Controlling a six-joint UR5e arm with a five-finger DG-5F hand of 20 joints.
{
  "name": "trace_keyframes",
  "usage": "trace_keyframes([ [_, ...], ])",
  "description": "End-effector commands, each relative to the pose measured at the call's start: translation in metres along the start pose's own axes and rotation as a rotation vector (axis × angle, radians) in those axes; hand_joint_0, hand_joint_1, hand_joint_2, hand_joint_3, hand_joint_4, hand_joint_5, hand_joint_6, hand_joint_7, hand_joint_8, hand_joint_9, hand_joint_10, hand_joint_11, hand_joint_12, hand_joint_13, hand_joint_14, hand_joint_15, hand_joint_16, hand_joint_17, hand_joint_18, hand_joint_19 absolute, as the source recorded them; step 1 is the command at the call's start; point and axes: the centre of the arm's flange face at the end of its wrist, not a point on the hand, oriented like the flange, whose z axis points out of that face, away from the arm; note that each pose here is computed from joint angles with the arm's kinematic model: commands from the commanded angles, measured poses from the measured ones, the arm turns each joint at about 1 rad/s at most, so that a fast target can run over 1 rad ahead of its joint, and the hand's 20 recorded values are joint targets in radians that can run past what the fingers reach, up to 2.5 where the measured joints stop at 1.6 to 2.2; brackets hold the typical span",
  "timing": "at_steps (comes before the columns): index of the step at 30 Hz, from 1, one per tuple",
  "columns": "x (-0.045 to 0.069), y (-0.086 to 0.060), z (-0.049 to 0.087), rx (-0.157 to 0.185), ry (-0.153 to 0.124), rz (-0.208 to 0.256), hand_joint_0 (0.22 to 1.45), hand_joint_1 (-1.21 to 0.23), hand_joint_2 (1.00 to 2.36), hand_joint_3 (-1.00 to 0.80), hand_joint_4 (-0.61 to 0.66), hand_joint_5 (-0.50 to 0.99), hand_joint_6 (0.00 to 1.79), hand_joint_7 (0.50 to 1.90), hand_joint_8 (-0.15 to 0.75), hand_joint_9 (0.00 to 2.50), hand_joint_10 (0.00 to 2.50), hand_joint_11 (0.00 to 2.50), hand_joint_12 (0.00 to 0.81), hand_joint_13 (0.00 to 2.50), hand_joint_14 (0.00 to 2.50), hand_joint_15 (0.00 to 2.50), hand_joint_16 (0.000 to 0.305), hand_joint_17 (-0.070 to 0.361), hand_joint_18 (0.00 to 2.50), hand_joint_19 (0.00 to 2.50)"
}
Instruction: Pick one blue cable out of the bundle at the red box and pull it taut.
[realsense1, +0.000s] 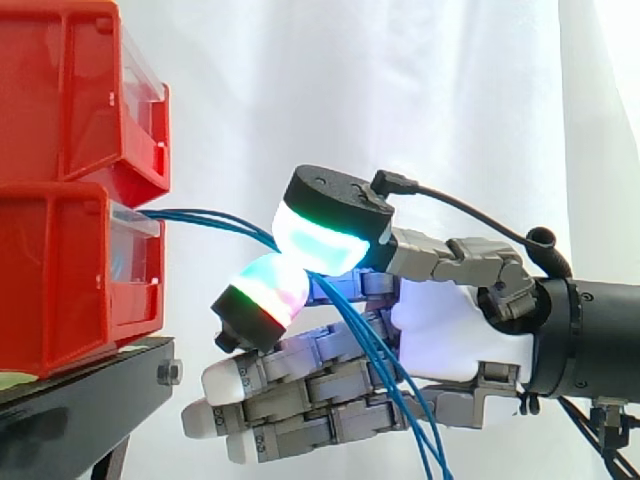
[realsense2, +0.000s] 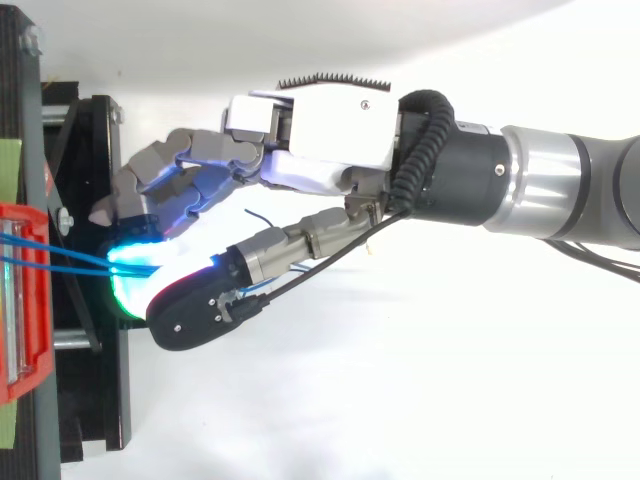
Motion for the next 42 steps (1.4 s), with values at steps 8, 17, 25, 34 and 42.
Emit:
trace_keyframes([
  [8, -0.001, 0.006, -0.001, 0.007, -0.001, 0.000, 0.62, -0.91, 1.02, -0.11, 0.14, -0.09, 0.87, 1.27, 0.353, 0.80, 0.01, 0.35, 0.352, 0.45, 0.01, 0.15, 0.054, 0.122, 0.31, 0.09],
  [17, -0.008, 0.034, -0.014, 0.098, 0.001, -0.063, 0.52, -0.74, 1.00, -0.47, 0.19, -0.11, 0.84, 1.11, 0.356, 0.80, 0.01, 0.35, 0.367, 0.40, 0.00, 0.15, 0.057, 0.128, 0.27, 0.15],
  [25, -0.010, 0.042, -0.017, 0.108, 0.002, -0.076, 0.54, -0.57, 1.00, -0.44, 0.15, -0.10, 0.80, 1.08, 0.357, 0.81, 0.01, 0.34, 0.359, 0.38, 0.01, 0.15, 0.056, 0.126, 0.22, 0.17],
  [34, -0.009, 0.042, -0.017, 0.108, 0.002, -0.076, 0.58, -0.61, 1.01, -0.19, 0.19, -0.11, 0.84, 1.15, 0.383, 0.82, 0.01, 0.37, 0.381, 0.40, 0.00, 0.14, 0.060, 0.134, 0.27, 0.15],
  [42, -0.009, 0.041, -0.017, 0.108, 0.002, -0.077, 0.60, -0.74, 1.01, -0.09, 0.20, -0.12, 0.87, 1.17, 0.387, 0.81, 0.01, 0.40, 0.385, 0.41, 0.00, 0.15, 0.060, 0.136, 0.31, 0.13],
])
